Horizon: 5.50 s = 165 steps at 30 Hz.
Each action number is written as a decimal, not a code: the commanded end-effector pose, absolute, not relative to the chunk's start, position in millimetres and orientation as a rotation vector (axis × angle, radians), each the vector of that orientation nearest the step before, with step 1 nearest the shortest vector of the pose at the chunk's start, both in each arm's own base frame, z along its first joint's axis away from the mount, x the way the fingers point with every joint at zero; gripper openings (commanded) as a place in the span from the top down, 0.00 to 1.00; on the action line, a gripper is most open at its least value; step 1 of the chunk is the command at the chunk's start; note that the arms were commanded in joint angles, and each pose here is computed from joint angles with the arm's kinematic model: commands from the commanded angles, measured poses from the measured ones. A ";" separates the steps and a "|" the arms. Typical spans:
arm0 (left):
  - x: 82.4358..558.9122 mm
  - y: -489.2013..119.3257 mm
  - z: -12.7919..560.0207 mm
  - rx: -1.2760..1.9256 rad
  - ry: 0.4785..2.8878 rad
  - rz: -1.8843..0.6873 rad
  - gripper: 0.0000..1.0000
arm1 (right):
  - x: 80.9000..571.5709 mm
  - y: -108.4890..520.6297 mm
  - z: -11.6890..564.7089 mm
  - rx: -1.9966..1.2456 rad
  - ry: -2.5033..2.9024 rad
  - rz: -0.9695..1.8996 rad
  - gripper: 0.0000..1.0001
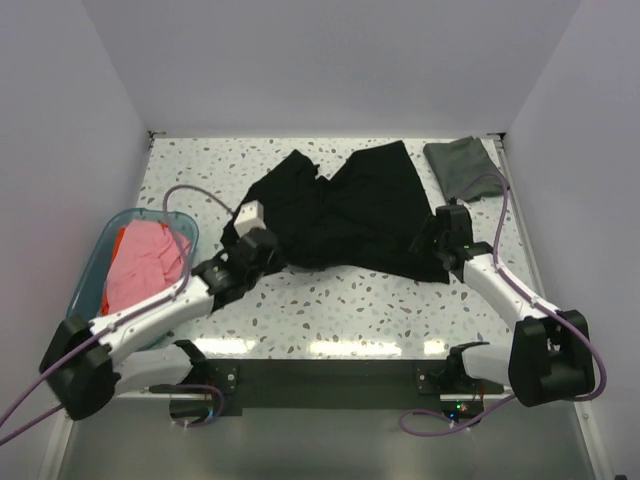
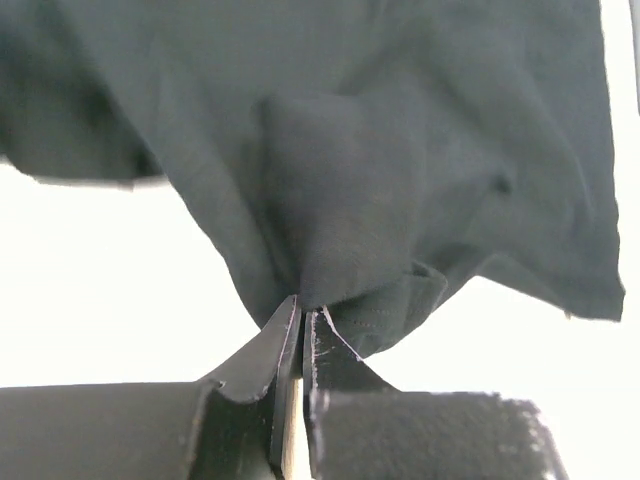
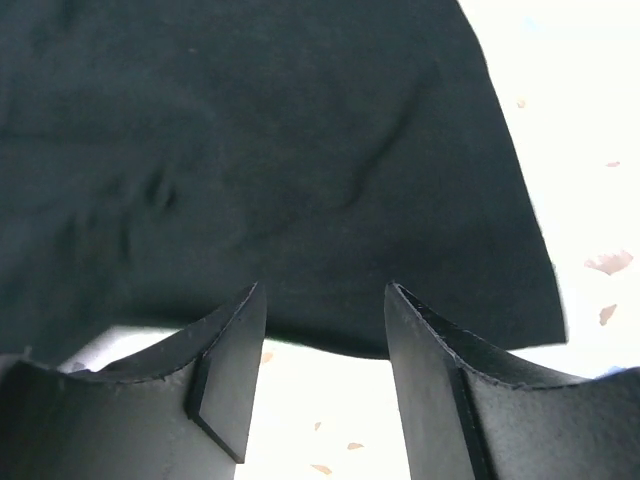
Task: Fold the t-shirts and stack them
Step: Flatten the tshirt out
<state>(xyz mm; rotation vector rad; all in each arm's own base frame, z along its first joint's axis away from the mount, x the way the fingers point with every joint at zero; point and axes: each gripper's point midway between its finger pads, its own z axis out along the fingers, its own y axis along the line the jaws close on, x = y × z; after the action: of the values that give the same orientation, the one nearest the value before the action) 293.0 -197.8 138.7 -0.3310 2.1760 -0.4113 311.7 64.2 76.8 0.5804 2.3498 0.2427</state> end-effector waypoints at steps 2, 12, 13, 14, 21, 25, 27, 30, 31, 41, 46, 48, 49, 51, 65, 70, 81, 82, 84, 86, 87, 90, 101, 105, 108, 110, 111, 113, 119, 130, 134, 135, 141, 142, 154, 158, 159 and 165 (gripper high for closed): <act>218.6 -167.5 68.5 -0.569 2.254 -0.422 1.00 | 290.6 40.1 67.7 0.661 2.362 0.101 0.43; 193.5 -160.6 83.7 -0.529 2.260 -0.330 0.40 | 274.0 23.7 55.8 0.769 2.372 0.001 0.40; 199.9 -157.6 99.2 -0.554 2.210 -0.328 0.39 | 272.6 22.0 55.8 0.773 2.374 -0.010 0.40; 201.9 -153.2 105.0 -0.570 2.189 -0.310 0.37 | 272.2 20.6 55.9 0.783 2.371 -0.014 0.39; 237.2 -154.9 136.9 -0.496 2.109 -0.201 0.28 | 271.2 17.8 48.1 0.812 2.377 -0.027 0.40; 264.0 -167.5 120.5 -0.411 2.211 -0.136 0.32 | 270.1 17.6 41.3 0.821 2.392 -0.027 0.41; 275.1 -169.1 114.4 -0.390 2.237 -0.128 0.35 | 268.6 14.7 37.5 0.833 2.392 -0.035 0.42; 291.6 -187.7 108.4 -0.320 2.263 -0.165 0.40 | 267.7 11.0 34.9 0.847 2.388 -0.039 0.43; 295.8 -193.6 107.7 -0.304 2.265 -0.179 0.42 | 267.7 10.2 34.3 0.849 2.387 -0.041 0.44; 316.7 -199.7 67.2 -0.374 2.353 -0.039 0.52 | 271.8 6.7 27.0 0.867 2.396 -0.010 0.48; 319.5 -187.5 60.0 -0.436 2.339 0.055 0.51 | 273.3 6.2 23.8 0.866 2.401 0.002 0.48; 320.1 -181.3 56.2 -0.465 2.339 0.096 0.51 | 274.7 5.6 23.3 0.870 2.400 0.007 0.48; 321.3 -180.4 52.4 -0.470 2.342 0.114 0.51 | 275.1 5.5 22.8 0.872 2.400 0.009 0.48; 323.5 -176.8 48.3 -0.496 2.342 0.136 0.51 | 277.2 6.4 22.5 0.873 2.400 0.020 0.48; 325.9 -173.4 47.4 -0.523 2.361 0.108 0.76 | 278.7 3.8 18.8 0.895 2.406 0.045 0.53; 314.2 -159.9 57.4 -0.534 2.353 0.069 0.97 | 278.1 4.4 15.5 0.902 2.418 0.052 0.59; 301.6 -133.0 84.4 -0.547 2.265 -0.077 0.96 | 277.6 3.7 14.3 0.923 2.413 0.068 0.70; 308.6 -141.6 89.6 -0.523 2.246 -0.128 0.90 | 277.7 3.8 13.7 0.929 2.412 0.069 0.71; 314.3 -147.5 87.6 -0.525 2.266 -0.123 0.68 | 278.7 5.4 13.0 0.925 2.418 0.079 0.71; 315.8 -146.0 81.3 -0.568 2.288 -0.074 0.60 | 278.6 6.0 12.6 0.927 2.421 0.082 0.72; 321.5 -144.9 77.9 -0.597 2.287 -0.035 0.53 | 279.0 5.9 12.8 0.930 2.419 0.084 0.72; 327.4 -143.0 70.4 -0.667 2.281 0.023 0.46 | 280.0 7.0 13.4 0.930 2.417 0.091 0.72; 337.8 -129.9 65.8 -0.803 2.225 0.168 0.55 | 282.0 10.2 10.0 0.923 2.437 0.110 0.75; 334.2 -120.8 69.2 -0.836 2.192 0.195 0.55 | 283.0 11.7 7.6 0.924 2.441 0.123 0.76; 335.2 -113.9 70.9 -0.866 2.180 0.208 0.54 | 283.7 14.0 7.3 0.923 2.445 0.138 0.77; 337.1 -111.2 73.1 -0.882 2.170 0.212 0.53 | 283.9 14.7 7.1 0.923 2.446 0.142 0.77; 337.8 -106.8 72.9 -0.897 2.164 0.223 0.50 | 283.9 14.5 7.1 0.923 2.447 0.142 0.77; 338.6 -104.9 73.3 -0.910 2.162 0.228 0.46 | 283.1 15.1 6.7 0.917 2.452 0.142 0.77; 347.9 -104.9 65.2 -0.919 2.181 0.221 0.46 | 282.3 14.9 6.6 0.917 2.452 0.143 0.77; 340.3 -102.3 48.7 -0.932 2.234 0.204 0.67 | 281.9 16.9 5.3 0.913 2.459 0.162 0.80; 327.4 -95.6 46.7 -0.931 2.242 0.195 0.76 | 281.1 17.0 5.1 0.912 2.460 0.165 0.81; 325.6 -92.9 46.3 -0.937 2.243 0.190 0.78 | 281.0 17.3 5.2 0.913 2.458 0.168 0.82; 314.0 -77.5 53.8 -0.945 2.236 0.148 0.98 | 281.4 19.4 7.4 0.910 2.456 0.191 0.94; 313.5 -76.9 58.0 -0.930 2.234 0.138 1.00 | 281.1 19.7 7.8 0.910 2.455 0.194 0.97; 307.6 -68.7 141.8 -0.776 2.112 -0.087 1.00 | 280.9 17.1 52.5 0.879 2.364 0.213 1.00; 297.8 -67.2 172.2 -0.719 2.055 -0.161 1.00 | 275.8 17.0 92.1 0.858 2.302 0.236 1.00; 295.7 -66.2 177.8 -0.693 2.046 -0.165 1.00 | 275.2 14.8 111.6 0.843 2.243 0.244 1.00; 275.5 -57.6 241.3 -0.652 1.882 -0.279 1.00 | 260.8 3.4 225.3 0.801 2.016 0.252 1.00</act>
<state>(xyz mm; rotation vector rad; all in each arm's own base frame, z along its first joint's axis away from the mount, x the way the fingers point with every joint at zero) 281.1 -64.4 206.4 -0.6968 1.9709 -0.2457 270.9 15.4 163.3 0.8141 2.1416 0.2864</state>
